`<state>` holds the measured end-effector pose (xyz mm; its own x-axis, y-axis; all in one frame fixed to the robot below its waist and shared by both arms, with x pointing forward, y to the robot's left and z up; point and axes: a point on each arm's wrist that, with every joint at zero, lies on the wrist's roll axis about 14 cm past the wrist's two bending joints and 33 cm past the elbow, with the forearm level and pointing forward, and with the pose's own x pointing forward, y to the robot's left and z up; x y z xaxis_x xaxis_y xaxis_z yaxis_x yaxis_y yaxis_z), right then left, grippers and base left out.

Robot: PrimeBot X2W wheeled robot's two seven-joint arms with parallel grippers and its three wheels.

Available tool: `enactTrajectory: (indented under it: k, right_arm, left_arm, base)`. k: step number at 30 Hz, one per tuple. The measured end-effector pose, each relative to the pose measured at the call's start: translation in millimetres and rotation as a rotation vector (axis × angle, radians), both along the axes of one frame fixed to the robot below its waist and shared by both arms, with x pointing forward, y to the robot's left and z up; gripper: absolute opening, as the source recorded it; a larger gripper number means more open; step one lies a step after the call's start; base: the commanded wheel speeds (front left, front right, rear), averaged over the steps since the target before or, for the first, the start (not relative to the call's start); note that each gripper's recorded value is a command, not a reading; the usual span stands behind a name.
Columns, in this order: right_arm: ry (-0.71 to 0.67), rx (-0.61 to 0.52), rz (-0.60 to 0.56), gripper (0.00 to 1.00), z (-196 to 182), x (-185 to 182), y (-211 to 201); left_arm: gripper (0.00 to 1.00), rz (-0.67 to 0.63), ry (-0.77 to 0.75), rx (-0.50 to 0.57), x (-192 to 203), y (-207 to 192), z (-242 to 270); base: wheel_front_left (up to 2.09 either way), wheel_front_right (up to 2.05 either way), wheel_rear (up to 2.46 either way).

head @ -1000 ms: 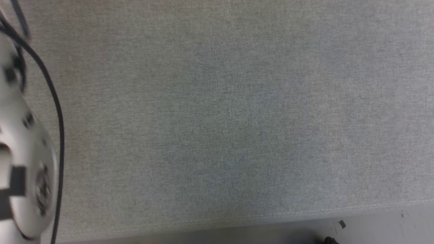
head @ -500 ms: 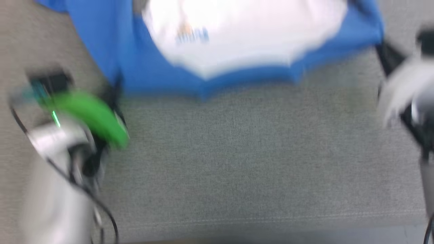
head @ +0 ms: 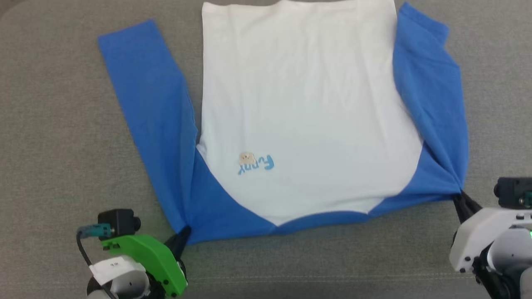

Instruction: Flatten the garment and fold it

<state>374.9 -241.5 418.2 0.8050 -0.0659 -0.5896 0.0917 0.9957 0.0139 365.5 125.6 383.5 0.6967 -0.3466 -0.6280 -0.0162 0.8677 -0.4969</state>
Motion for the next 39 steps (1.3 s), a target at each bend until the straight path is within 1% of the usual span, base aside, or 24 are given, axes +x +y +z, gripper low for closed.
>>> enactTrajectory:
  k: [4,7,14,17,20,21,22,23,26,29,33,35,37,39]
  right_arm:
    - [0.053,-0.001,-0.043,0.0,-15.0,-18.9,-6.6]
    - [0.087,0.002,-0.054,0.0,-24.0,-27.6,-7.0]
    - [0.197,0.02,-0.065,0.0,-54.4,-45.5,-6.0]
    - [0.22,0.029,-0.065,0.0,-61.5,-48.0,-4.8]
    - [0.213,0.049,-0.071,0.0,-63.3,-47.7,-3.6]
    - [0.207,0.06,-0.075,0.0,-63.3,-47.6,-3.3]
    - [0.195,0.066,-0.076,0.43,-62.2,-46.5,-2.7]
    - [0.183,0.072,-0.076,1.0,-61.6,-46.1,-1.9]
    - [0.115,0.095,-0.079,1.0,-53.3,-41.6,1.2]
    - [0.003,0.1,-0.08,1.0,-33.8,-33.0,2.1]
    - [-0.177,0.089,-0.084,1.0,1.9,-20.5,-1.4]
    - [-0.266,0.08,-0.083,1.0,20.6,-14.4,-2.6]
    - [-0.324,0.072,-0.077,1.0,32.9,-10.6,-1.7]
    - [-0.374,0.064,-0.071,1.0,42.8,-7.0,-0.7]
  left_arm:
    - [0.0,-0.017,0.051,0.007,-20.3,-1.2,-4.1]
    - [0.0,-0.02,0.066,0.008,-29.7,-1.9,-6.3]
    - [0.0,-0.045,0.113,0.029,-41.2,-6.6,-20.5]
    - [0.0,-0.054,0.112,0.04,-41.3,-8.7,-23.5]
    - [0.0,-0.047,0.098,0.041,-40.2,-10.3,-23.9]
    - [0.31,-0.04,0.088,0.043,-39.1,-10.0,-23.4]
    - [0.99,-0.035,0.079,0.045,-38.1,-9.6,-22.6]
    - [1.0,-0.028,0.067,0.042,-36.9,-10.1,-21.0]
    - [1.0,0.011,0.009,0.018,-29.3,-12.6,-10.1]
    - [1.0,0.061,-0.082,0.018,-16.6,-3.7,7.4]
    - [1.0,0.146,-0.267,0.033,10.6,13.8,44.2]
    - [1.0,0.21,-0.377,0.058,30.2,28.7,65.4]
    - [1.0,0.254,-0.462,0.091,46.1,39.5,80.3]
    - [1.0,0.285,-0.532,0.147,63.4,50.8,90.4]
  base:
    - [0.0,0.0,0.0]
    - [0.0,0.0,0.0]
    - [0.0,0.0,0.0]
    - [0.0,0.0,0.0]
    - [0.0,0.0,0.0]
    - [0.0,0.0,0.0]
    - [0.0,0.0,0.0]
    - [0.0,0.0,0.0]
    - [0.0,0.0,0.0]
    - [0.0,0.0,0.0]
    - [0.0,0.0,0.0]
    - [0.0,0.0,0.0]
    - [0.0,0.0,0.0]
    - [0.0,0.0,0.0]
